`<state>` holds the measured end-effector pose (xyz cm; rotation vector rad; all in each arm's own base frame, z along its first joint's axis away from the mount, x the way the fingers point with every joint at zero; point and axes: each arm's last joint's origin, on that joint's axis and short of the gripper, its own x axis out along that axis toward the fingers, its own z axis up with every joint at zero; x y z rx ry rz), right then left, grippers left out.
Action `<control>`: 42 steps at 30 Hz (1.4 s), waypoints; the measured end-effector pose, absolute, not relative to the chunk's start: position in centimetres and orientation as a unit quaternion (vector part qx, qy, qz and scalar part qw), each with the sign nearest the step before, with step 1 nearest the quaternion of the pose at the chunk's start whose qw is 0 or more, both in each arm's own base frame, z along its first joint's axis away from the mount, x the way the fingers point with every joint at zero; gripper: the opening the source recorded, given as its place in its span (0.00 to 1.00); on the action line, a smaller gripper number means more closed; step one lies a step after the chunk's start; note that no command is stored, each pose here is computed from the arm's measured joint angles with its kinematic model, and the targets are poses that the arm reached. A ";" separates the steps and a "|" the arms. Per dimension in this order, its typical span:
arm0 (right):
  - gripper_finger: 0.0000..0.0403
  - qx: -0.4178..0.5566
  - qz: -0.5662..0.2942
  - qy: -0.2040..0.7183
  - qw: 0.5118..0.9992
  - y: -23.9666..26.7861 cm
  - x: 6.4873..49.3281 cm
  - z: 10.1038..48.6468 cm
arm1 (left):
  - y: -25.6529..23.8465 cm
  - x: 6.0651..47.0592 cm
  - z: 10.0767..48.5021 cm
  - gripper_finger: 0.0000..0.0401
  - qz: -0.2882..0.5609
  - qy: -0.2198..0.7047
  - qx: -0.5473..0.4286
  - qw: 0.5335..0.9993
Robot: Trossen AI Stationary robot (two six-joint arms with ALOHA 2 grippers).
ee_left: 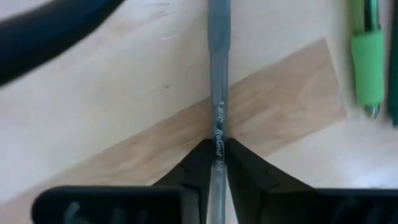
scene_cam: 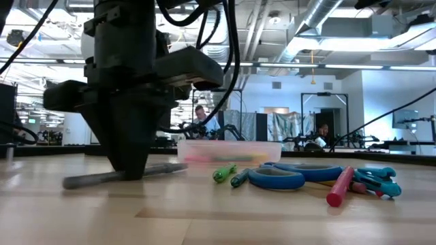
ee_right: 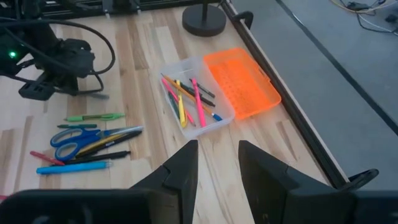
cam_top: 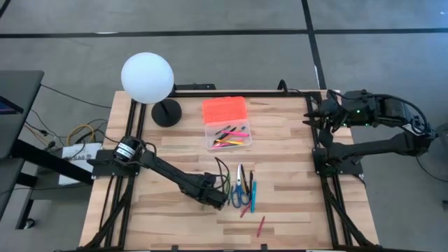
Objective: Pick & place school supplies into a supply box
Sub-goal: Put the gray pen into the supply box
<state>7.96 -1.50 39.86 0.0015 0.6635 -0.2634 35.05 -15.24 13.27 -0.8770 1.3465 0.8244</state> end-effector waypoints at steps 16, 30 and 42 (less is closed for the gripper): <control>0.27 0.022 -0.135 0.338 0.931 -1.5 8.3 39.0 | -11.6 33.7 13.4 0.06 0.321 0.701 -0.195 0.606; 0.26 0.040 -0.139 0.383 0.912 -1.7 9.7 35.6 | -7.5 34.7 13.4 0.03 0.192 0.752 -0.118 0.619; 0.26 0.032 -0.140 0.381 0.913 -1.8 9.8 35.7 | -5.8 34.4 18.7 0.01 0.216 0.674 -0.133 0.694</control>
